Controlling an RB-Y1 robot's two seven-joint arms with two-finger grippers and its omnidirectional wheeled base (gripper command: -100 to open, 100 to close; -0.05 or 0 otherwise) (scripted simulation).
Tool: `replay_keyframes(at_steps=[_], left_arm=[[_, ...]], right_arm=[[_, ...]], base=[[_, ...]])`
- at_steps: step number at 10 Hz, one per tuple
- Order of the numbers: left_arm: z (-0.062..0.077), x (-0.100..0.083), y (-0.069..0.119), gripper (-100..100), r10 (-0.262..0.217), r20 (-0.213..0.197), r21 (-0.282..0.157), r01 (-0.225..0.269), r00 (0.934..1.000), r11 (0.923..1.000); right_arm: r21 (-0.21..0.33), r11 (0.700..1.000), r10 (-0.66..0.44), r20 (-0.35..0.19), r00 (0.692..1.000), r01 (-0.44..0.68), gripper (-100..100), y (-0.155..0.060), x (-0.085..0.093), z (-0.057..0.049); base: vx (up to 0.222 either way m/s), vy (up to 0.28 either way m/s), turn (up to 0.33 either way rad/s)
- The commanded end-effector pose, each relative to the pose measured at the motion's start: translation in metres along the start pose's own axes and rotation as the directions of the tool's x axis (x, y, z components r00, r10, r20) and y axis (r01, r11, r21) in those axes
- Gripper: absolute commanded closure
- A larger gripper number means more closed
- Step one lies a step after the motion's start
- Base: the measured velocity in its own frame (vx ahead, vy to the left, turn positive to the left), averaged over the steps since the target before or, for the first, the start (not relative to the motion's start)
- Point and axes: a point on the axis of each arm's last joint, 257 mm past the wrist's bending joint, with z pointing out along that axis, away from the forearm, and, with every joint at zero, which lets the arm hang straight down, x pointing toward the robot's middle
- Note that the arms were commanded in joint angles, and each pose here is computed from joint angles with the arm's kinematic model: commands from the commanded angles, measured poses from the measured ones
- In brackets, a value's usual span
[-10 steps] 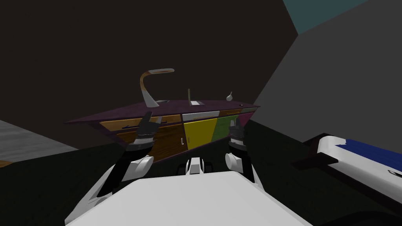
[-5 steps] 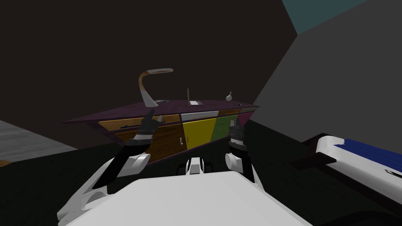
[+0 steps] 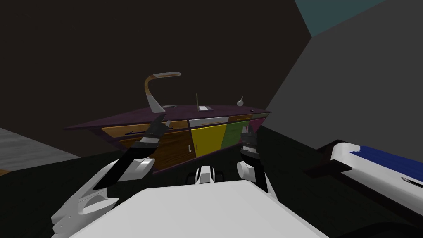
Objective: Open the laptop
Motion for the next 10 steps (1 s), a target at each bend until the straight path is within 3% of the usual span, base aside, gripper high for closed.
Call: replay_keyframes(at_steps=[1, 2, 5, 6, 8, 9, 10], left_arm=[[0.008, -0.005, 0.008, -100, 0.034, -0.021, -0.047, -0.035, 0.9992, 0.9983], [0.017, -0.010, 0.005, -100, 0.063, -0.037, -0.045, -0.065, 0.9973, 0.9969], [0.024, -0.017, 0.017, -100, 0.096, -0.054, -0.109, -0.102, 0.9939, 0.9889], [0.033, -0.023, 0.013, -100, 0.125, -0.068, -0.108, -0.132, 0.9898, 0.9853], [0.032, -0.024, 0.021, -100, 0.128, -0.069, -0.141, -0.136, 0.9894, 0.9806], [0.042, -0.031, 0.017, -100, 0.159, -0.083, -0.145, -0.170, 0.9838, 0.9748], [0.041, -0.033, 0.024, -100, 0.159, -0.082, -0.171, -0.171, 0.9839, 0.9703]], right_arm=[[0.000, 1.000, 0.000, 0.000, 1.000, 0.000, 0, 0.000, 0.000, 0.000], [0.000, 1.000, 0.000, 0.000, 1.000, 0.000, 0, 0.000, 0.000, 0.000], [0.000, 1.000, 0.000, 0.000, 1.000, 0.000, 0, 0.000, 0.000, 0.000], [0.000, 1.000, 0.000, 0.000, 1.000, 0.000, 0, 0.000, 0.000, 0.000], [0.000, 1.000, 0.000, 0.000, 1.000, 0.000, 0, 0.000, 0.000, 0.000], [0.000, 1.000, 0.000, 0.000, 1.000, 0.000, 0, 0.000, 0.000, 0.000], [0.000, 1.000, 0.000, 0.000, 1.000, 0.000, 0, 0.000, 0.000, 0.000]], base=[[-0.003, -0.032, -0.005], [0.001, -0.036, -0.014], [0.001, -0.039, -0.014], [0.008, -0.037, -0.022], [0.003, -0.028, -0.008], [0.004, -0.034, -0.033], [0.008, -0.032, -0.019]])
